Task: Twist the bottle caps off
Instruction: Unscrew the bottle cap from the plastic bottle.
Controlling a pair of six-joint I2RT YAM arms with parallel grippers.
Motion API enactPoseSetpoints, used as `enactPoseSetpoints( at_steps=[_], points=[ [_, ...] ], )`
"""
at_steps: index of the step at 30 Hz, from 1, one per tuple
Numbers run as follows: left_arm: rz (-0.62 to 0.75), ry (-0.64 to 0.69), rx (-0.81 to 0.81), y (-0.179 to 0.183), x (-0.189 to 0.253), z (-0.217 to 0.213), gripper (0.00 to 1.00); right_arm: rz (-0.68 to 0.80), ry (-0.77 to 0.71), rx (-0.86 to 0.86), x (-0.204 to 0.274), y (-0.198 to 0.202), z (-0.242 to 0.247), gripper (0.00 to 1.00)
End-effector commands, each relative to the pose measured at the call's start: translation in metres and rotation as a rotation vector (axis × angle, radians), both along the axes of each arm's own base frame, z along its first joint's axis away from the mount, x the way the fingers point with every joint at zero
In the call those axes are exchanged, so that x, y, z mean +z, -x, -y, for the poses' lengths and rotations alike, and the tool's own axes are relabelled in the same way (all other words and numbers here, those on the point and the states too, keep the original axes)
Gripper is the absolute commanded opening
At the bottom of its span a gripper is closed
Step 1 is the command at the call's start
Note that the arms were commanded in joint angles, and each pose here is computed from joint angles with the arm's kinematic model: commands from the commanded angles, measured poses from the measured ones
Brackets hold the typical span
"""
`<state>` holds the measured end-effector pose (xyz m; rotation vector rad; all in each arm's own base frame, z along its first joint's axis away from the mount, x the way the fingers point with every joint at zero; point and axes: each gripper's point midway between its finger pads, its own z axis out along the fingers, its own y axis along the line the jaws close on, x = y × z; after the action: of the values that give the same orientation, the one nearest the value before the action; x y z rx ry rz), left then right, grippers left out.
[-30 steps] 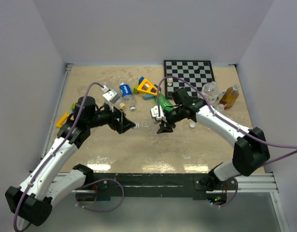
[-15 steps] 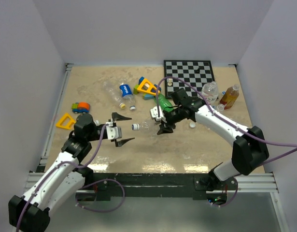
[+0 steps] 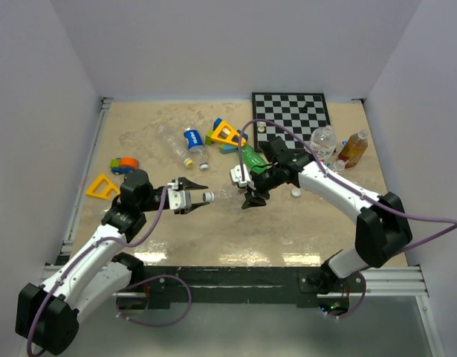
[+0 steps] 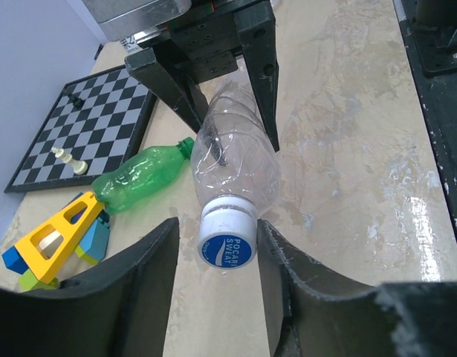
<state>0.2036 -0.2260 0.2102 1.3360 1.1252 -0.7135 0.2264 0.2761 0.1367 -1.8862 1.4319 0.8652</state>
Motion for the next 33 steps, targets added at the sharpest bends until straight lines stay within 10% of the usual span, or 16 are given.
enactPoseSetpoints(
  at_steps=[1,14,20,33],
  points=[
    [0.074,0.032,-0.043,0.0,0.022,0.005,0.47,0.031,-0.024,0.018,0.012,-0.003,-0.005,0.08],
    [0.036,0.015,-0.048,0.0,0.016,0.007,0.49,0.032,-0.024,0.019,0.012,-0.003,-0.005,0.08],
    [-0.053,0.033,-0.046,0.001,0.021,0.009,0.0,0.031,-0.023,0.017,0.012,-0.003,-0.005,0.08],
    [-1.163,0.297,0.585,-0.03,0.031,-0.004,0.0,0.025,-0.013,0.015,0.009,-0.004,-0.005,0.08]
  ],
)
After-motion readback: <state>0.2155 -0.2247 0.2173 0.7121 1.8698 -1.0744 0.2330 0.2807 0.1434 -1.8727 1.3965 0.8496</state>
